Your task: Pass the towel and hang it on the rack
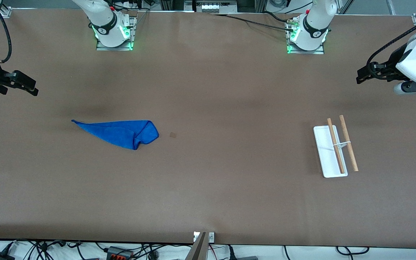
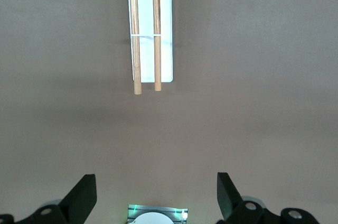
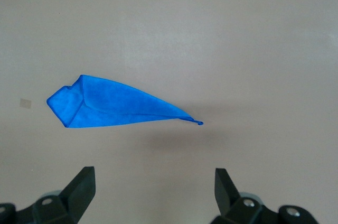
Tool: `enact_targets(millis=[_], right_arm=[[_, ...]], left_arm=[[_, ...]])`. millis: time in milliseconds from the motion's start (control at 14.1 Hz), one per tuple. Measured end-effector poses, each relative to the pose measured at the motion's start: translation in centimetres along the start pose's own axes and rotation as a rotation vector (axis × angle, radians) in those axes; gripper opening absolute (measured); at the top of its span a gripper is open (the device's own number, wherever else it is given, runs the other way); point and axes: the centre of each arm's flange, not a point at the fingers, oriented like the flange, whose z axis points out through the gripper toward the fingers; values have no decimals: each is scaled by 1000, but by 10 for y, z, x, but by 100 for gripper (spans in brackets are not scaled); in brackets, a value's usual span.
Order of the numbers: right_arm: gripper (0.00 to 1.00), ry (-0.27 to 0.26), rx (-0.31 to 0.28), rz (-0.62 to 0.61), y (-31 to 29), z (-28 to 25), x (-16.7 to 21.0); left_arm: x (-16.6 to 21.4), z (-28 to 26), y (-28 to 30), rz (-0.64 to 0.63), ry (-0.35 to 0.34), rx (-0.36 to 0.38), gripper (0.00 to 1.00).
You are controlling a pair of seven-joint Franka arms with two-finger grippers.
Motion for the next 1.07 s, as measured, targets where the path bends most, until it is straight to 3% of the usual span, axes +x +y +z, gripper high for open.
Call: enact_targets(millis=[854, 1068], right_arm=[[100, -13, 0, -3, 0, 6, -1], [100, -42, -1, -6, -2, 22, 4]], left_arm=[[1, -1, 0, 0, 8, -2, 100], [1, -1, 0, 0, 7, -2, 100]])
